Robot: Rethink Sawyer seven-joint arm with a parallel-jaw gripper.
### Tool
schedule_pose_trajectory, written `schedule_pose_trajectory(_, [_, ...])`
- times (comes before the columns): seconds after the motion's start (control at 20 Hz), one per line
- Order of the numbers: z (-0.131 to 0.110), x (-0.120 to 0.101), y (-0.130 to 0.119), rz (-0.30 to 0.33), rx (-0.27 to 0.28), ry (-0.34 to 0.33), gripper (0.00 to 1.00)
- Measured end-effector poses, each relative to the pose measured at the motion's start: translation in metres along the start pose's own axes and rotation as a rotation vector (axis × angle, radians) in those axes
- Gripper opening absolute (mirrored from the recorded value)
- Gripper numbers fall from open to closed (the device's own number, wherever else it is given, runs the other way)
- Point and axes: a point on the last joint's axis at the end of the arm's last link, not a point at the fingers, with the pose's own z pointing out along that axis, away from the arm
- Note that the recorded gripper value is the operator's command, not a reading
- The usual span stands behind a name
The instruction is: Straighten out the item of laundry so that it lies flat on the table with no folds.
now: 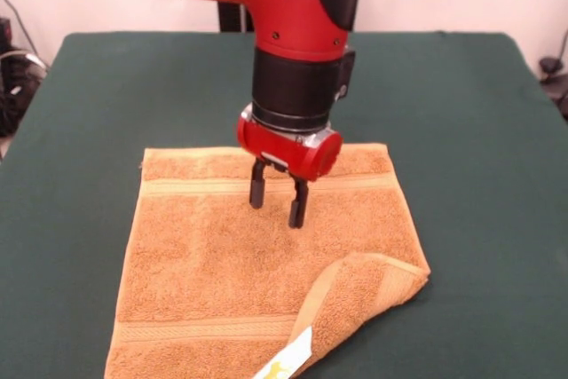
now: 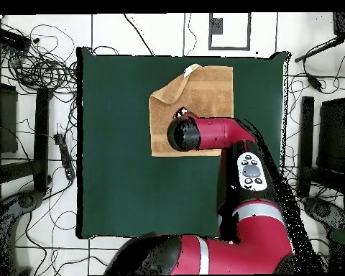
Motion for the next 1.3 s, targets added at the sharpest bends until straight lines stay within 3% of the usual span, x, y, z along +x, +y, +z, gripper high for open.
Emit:
schedule_pose_trajectory(0.45, [-0.015, -0.02, -0.007, 0.023, -0.006, -0.024, 1.0])
schedule_pose_trajectory(1.3, [-0.006, -0.015, -0.011, 0.025, -0.015, -0.025, 1.0])
